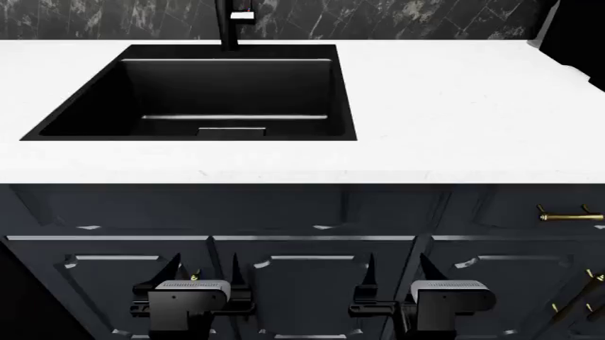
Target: Move the drinks to the dining counter.
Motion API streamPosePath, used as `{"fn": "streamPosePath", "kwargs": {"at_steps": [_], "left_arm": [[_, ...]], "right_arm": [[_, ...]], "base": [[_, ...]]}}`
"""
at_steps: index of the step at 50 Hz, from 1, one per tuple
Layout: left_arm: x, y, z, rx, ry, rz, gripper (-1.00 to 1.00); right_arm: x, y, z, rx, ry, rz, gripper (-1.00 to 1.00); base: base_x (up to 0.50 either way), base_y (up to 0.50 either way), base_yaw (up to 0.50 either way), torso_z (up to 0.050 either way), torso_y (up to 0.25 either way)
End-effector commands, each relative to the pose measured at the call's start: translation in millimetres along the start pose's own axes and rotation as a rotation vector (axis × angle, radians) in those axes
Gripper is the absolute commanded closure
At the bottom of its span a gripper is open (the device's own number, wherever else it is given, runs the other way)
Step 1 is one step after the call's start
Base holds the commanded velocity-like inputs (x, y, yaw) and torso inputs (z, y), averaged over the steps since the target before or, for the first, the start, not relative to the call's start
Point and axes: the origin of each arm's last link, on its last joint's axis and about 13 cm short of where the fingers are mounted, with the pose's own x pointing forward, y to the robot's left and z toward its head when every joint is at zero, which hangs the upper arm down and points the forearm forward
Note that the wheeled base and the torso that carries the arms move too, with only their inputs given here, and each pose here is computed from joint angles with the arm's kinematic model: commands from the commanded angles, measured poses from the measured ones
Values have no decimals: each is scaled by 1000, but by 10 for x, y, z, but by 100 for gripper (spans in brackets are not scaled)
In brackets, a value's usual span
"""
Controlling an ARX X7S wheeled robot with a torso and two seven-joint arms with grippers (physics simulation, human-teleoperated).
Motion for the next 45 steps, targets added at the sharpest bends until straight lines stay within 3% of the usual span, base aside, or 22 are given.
{"fn": "streamPosePath", "kwargs": {"at_steps": [1,6,11,29,32,45], "left_arm": [[-5,31,-6,-31,16,31,-100],[4,9,-14,-13,13,27,-100],[1,29,-14,-34,14,38,-100],[-4,34,-11,-49,22,38,-100],[14,55,-5,-85,32,49,-100],[6,37,-9,-60,33,45,-100]], "right_arm": [[-59,18,1,-14,1,-5,-100],[-51,-5,-9,-12,-1,-30,-100],[-47,28,-24,-80,9,-15,-100],[-51,46,-14,-97,14,-22,-100],[-40,53,-22,-119,27,-17,-100],[-32,57,-27,-128,34,-5,-100]], "base": [[0,0,0,0,0],[0,0,0,0,0],[0,29,0,0,0],[0,500,0,0,0],[-3,500,0,0,0],[-47,500,0,0,0]]}}
